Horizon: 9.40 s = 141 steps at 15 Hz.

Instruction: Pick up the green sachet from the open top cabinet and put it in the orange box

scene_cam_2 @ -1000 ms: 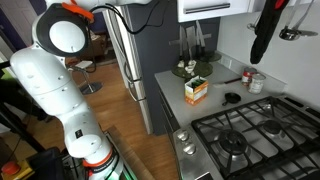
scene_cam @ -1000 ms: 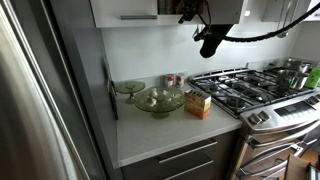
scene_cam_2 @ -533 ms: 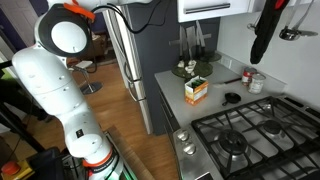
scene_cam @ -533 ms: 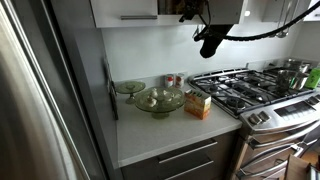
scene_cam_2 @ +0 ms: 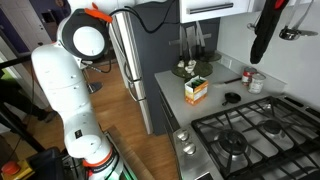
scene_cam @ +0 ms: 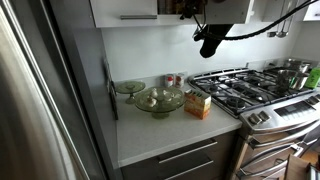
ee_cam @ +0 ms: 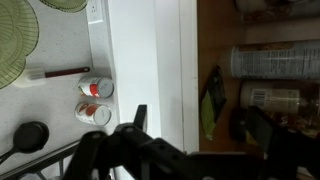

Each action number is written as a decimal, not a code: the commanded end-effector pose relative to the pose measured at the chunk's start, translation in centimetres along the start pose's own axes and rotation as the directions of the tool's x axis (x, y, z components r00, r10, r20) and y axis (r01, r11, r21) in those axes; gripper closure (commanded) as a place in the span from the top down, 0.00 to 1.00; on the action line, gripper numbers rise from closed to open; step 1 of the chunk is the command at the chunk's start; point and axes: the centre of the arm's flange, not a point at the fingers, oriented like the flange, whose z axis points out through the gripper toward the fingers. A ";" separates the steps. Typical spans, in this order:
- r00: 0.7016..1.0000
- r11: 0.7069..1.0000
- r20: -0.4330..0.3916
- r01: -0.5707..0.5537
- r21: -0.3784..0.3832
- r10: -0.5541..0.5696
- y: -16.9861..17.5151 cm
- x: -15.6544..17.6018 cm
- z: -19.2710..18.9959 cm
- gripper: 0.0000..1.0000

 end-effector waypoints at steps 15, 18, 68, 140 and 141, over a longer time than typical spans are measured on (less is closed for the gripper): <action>0.993 0.989 0.060 0.111 -0.094 -0.106 -2.2 0.7 5.3 0.88; 0.992 0.987 0.052 0.121 -0.111 -0.115 -2.4 1.1 5.6 0.64; 0.942 0.894 0.333 0.182 -0.410 -0.039 11.9 -0.8 -4.7 0.01; 0.765 0.216 0.207 0.412 -0.885 -0.610 32.1 1.9 14.3 0.00; 0.766 0.213 0.209 0.411 -0.886 -0.608 32.3 1.9 14.5 0.00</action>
